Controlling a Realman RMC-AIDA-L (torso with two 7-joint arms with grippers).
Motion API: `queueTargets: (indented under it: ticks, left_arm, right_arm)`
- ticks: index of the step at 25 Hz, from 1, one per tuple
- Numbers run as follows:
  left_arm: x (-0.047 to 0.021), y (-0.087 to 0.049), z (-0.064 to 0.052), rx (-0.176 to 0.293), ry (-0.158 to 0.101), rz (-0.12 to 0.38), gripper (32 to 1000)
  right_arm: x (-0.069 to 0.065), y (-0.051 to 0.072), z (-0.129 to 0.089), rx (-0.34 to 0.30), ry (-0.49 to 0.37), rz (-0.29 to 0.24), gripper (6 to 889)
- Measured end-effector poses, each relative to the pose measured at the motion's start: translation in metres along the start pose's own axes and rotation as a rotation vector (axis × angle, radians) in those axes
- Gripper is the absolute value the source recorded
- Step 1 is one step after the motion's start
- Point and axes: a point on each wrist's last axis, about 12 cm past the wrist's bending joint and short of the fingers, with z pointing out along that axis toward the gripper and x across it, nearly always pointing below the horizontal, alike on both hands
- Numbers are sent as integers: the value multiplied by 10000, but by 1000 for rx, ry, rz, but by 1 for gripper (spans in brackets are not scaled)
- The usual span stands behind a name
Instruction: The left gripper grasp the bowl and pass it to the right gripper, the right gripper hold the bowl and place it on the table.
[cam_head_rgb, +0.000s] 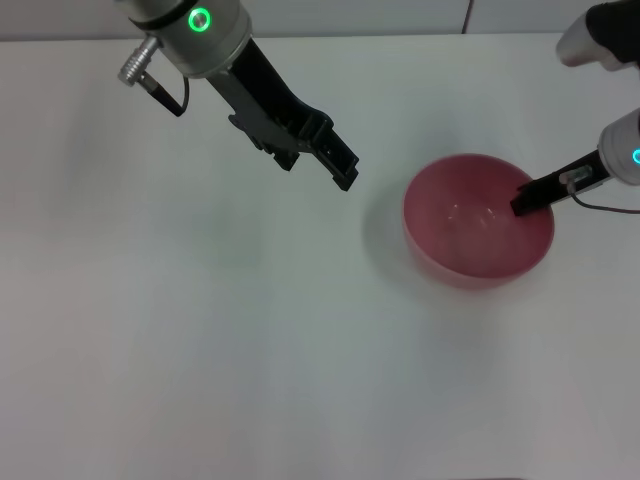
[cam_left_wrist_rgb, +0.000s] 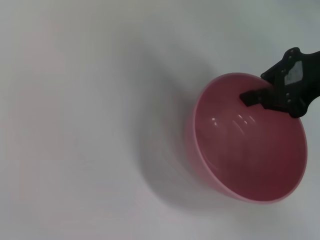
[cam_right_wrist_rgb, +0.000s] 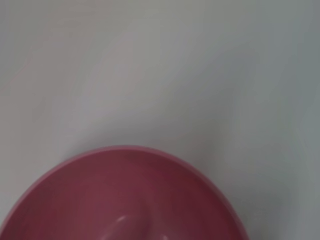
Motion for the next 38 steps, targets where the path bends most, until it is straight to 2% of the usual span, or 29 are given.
queueTargets:
  ticks: [16, 21, 26, 35, 38]
  left_arm:
    - [-3, 0, 2, -1, -2, 2, 861]
    - [-3, 0, 2, -1, -3, 2, 861]
    - [-1, 3, 4, -1, -4, 1, 861]
    - [-1, 5, 4, -2, -5, 0, 861]
    - [0, 6, 5, -2, -5, 0, 861]
  right_arm:
    - [-8, 11, -8, 0, 10, -21, 141]
    - [-13, 11, -13, -3, 6, -20, 342]
    - [-18, 11, -17, -4, 3, -26, 579]
    - [-31, 16, -21, -5, -1, -33, 818]
    - [-44, 22, -24, -6, -2, -36, 855]
